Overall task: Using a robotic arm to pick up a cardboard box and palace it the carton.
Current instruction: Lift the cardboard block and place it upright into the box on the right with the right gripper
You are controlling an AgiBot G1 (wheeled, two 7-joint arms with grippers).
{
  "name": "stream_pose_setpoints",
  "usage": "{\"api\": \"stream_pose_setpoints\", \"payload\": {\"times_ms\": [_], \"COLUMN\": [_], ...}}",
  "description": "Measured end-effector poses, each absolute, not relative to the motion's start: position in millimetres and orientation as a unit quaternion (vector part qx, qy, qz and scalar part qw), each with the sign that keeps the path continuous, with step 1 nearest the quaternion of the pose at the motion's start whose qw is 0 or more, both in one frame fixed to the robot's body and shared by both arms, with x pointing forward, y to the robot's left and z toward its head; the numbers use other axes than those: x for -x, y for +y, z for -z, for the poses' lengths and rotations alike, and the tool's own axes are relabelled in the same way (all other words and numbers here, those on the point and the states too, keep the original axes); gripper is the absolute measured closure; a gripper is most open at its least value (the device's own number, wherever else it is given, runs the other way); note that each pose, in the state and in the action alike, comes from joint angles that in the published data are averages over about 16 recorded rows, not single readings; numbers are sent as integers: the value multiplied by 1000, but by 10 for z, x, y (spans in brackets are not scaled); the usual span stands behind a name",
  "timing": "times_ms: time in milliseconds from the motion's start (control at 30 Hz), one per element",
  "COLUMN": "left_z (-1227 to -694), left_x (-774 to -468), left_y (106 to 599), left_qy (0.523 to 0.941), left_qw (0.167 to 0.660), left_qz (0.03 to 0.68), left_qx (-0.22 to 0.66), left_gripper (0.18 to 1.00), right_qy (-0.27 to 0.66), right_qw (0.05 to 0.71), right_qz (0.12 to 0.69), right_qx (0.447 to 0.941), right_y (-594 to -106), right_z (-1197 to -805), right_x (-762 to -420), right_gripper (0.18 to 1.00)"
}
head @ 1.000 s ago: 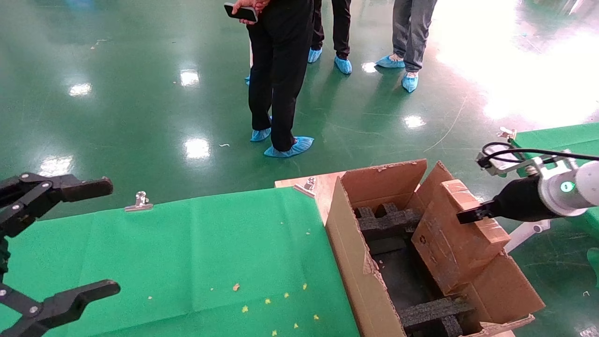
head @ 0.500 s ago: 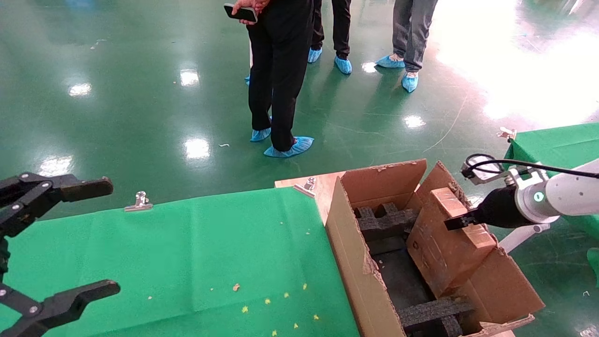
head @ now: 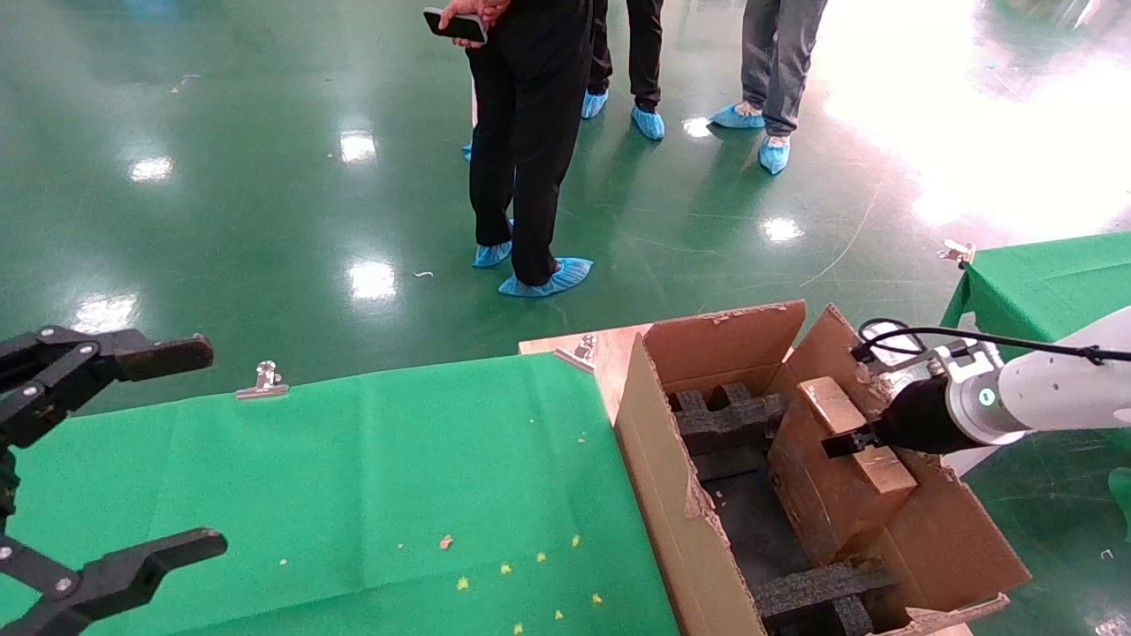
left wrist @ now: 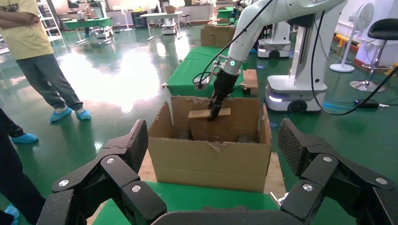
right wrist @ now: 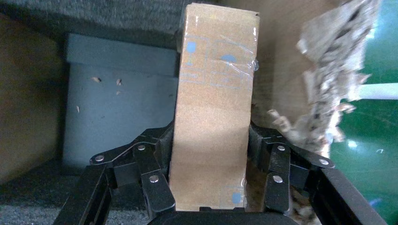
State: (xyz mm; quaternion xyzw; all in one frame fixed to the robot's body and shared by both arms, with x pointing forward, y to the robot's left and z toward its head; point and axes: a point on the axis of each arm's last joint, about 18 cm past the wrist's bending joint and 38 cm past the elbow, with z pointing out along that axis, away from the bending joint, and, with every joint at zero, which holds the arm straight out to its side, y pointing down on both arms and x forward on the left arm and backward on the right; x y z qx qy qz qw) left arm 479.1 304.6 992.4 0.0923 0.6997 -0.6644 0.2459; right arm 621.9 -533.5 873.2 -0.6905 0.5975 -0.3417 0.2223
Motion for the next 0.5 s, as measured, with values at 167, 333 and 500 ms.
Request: {"api": "stream_pose_setpoints", "payload": {"times_ms": [167,333,500], "left_z": [-9924,-9924,-9924], "left_x": [-4791,-4791,-4791], "left_y": [3046,3046,3046], "left_qy": [700,700,700], "left_qw": [246,246,246], "left_qz": [664,664,664], "left_qx": [-92,-92,-92], "left_gripper": [184,184,184], "right_qy": [596,594,592], "right_qw": [218,212,204], "right_qz": [335,330,326], "right_qx": [696,702,709], "right_y": [-5334,-5340,-5347], "right_z": [-8633,-8539,-8469], "right_x": [-6233,-6239,-6242], "right_gripper": [735,744,758]}}
